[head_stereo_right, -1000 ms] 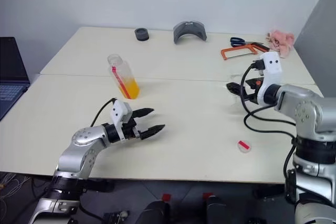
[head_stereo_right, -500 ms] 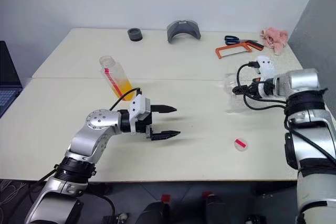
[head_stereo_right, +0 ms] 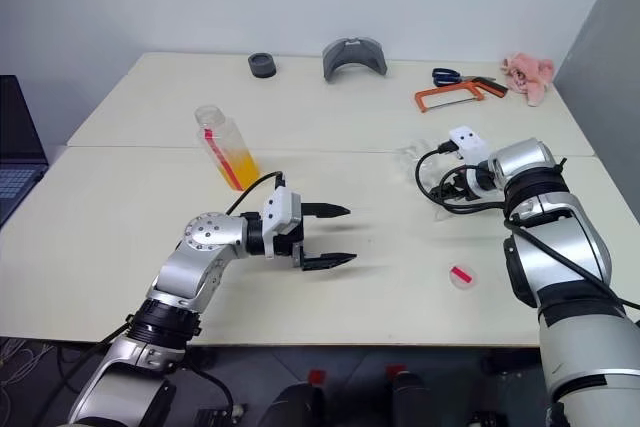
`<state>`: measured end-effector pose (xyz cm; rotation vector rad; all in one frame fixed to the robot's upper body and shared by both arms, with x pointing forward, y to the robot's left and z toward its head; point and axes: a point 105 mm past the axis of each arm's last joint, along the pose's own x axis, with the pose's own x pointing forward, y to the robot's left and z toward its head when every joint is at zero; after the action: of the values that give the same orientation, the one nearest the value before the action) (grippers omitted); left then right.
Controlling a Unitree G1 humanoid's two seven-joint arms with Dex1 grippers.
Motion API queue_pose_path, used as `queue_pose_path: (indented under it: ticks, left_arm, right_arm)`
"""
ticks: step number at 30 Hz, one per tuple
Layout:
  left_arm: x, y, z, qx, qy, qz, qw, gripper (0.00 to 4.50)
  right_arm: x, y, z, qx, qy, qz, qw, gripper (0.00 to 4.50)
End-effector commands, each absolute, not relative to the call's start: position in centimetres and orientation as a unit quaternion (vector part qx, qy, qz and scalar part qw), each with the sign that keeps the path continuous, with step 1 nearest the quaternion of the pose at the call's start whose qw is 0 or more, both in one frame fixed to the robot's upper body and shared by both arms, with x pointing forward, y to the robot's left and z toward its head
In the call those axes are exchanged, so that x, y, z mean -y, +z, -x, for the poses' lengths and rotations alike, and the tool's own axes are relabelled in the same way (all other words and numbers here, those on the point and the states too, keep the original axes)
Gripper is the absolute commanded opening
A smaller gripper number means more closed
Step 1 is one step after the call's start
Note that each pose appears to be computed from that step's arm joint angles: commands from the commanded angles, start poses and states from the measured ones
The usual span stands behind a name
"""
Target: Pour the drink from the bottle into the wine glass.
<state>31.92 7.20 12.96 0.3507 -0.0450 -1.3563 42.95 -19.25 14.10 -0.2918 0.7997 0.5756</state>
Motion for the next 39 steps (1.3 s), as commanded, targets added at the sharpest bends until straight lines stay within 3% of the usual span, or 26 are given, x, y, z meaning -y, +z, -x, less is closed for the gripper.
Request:
queue_pose_path:
  ticks: [1,8,14,18,24,31,35,39]
  left_arm:
    - [-6.7,13.5,-32.1,0.043,-0.626,-0.177,0.758,4.5]
    - [-6.7,13.2,-32.3,0.044,-0.629,-0.183,0.754,4.5]
    - [-6.8,13.2,-32.5,0.043,-0.633,-0.187,0.75,4.5]
    - [-6.7,13.2,-32.5,0.041,-0.635,-0.186,0.749,4.5]
    - [-6.6,13.2,-32.5,0.038,-0.638,-0.184,0.746,4.5]
    - [-6.3,13.3,-32.5,0.034,-0.647,-0.186,0.739,4.5]
    - [-6.2,13.4,-32.6,0.033,-0.649,-0.186,0.737,4.5]
    - [-5.8,13.6,-32.6,0.035,-0.654,-0.185,0.733,4.5]
  right_arm:
    - [19.7,14.9,-42.8,-0.389,0.286,0.167,0.86,2.48]
    - [19.3,15.1,-42.2,-0.393,0.329,0.172,0.841,0.13]
    - [18.8,16.7,-42.7,-0.35,0.331,0.127,0.867,0.15]
    - [18.1,18.0,-44.2,-0.257,0.306,0.037,0.916,0.15]
    - [18.5,14.1,-44.0,-0.223,0.256,-0.014,0.94,0.15]
    - [18.6,10.5,-41.4,-0.204,0.229,-0.031,0.951,0.15]
    - [18.3,11.4,-40.9,-0.176,0.232,-0.041,0.956,0.15]
    - [17.6,14.1,-40.1,-0.176,0.257,-0.135,0.941,0.15]
